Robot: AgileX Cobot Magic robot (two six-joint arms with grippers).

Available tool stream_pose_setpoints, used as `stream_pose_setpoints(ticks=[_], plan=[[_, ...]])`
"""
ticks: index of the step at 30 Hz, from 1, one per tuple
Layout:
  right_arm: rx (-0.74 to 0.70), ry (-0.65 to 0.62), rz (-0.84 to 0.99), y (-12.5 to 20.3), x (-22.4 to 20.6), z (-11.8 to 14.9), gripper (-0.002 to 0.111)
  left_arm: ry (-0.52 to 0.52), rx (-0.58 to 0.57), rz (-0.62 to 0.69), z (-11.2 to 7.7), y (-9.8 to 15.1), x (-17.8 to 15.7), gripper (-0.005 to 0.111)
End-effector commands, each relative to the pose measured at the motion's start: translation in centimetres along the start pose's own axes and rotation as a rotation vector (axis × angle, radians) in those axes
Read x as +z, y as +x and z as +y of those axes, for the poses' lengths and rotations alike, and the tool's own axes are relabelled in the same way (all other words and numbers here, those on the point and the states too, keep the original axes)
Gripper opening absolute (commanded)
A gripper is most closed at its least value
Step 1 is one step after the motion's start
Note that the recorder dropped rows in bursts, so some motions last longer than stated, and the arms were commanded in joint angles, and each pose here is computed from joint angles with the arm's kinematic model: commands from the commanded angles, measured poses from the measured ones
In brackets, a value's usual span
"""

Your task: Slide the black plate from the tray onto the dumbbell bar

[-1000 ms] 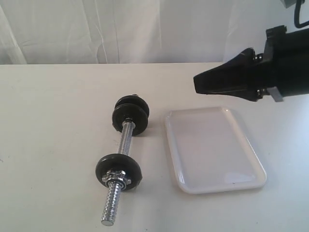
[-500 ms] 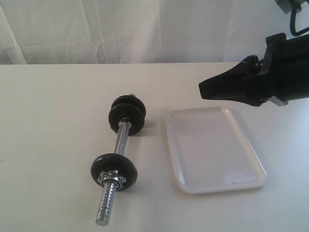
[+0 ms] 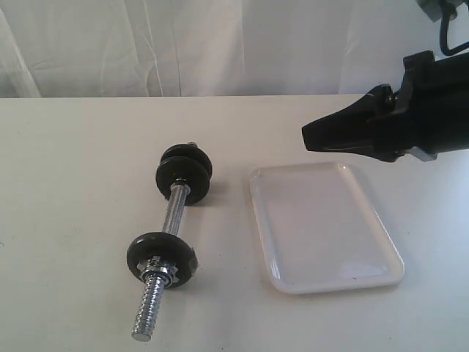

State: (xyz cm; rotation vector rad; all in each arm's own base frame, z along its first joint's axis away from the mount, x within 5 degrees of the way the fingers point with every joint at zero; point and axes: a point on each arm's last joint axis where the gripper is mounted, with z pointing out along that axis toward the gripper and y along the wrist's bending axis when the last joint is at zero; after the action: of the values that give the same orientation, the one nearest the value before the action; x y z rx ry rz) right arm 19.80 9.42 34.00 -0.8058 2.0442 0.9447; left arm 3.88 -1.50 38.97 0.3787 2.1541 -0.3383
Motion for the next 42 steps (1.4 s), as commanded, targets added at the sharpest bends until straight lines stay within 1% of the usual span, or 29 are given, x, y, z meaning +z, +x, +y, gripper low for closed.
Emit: stream_pose_setpoints(ticks=[1,16,19,21,24,27,30,32,34,38,42], plan=[[-0.008,-0.004,-0.006,0.0,-0.1,0.2,0.000,0.002,-0.013,-0.006,0.0,0.2,-0.2,0.000],[-0.008,-0.004,-0.006,0.0,-0.1,0.2,0.000,0.000,-0.010,-0.015,0.1,0.3,-0.2,0.000],[-0.009,-0.003,-0.005,0.1,-0.1,0.2,0.000,-0.038,-0.055,-0.041,0.3,0.6,-0.2,0.000],[-0.009,-0.001,-0.006,0.0,-0.1,0.2,0.000,-0.095,-0.095,-0.076,0.6,1.1,-0.4,0.000],[-0.009,-0.001,-0.006,0.0,-0.1,0.2,0.000,-0.174,-0.145,-0.137,0.9,2.4,-0.7,0.000],[-0.009,-0.001,-0.006,0.0,-0.1,0.2,0.000,-0.267,-0.199,-0.189,1.1,4.3,-0.9,0.000],[-0.009,-0.001,-0.006,0.0,-0.1,0.2,0.000,-0.368,-0.257,-0.209,1.2,6.8,-0.5,0.000],[-0.009,-0.001,-0.006,0.0,-0.1,0.2,0.000,-0.410,-0.281,-0.208,1.2,8.2,0.0,0.000],[-0.009,-0.001,-0.006,0.0,-0.1,0.2,0.000,-0.435,-0.294,-0.207,1.3,9.6,0.7,0.000],[-0.009,-0.001,-0.006,0.0,-0.1,0.2,0.000,-0.438,-0.299,-0.176,1.6,12.1,2.3,0.000],[-0.007,-0.004,-0.007,0.0,-0.1,0.2,0.000,-0.446,-0.281,-0.198,1.9,12.1,3.1,0.000]])
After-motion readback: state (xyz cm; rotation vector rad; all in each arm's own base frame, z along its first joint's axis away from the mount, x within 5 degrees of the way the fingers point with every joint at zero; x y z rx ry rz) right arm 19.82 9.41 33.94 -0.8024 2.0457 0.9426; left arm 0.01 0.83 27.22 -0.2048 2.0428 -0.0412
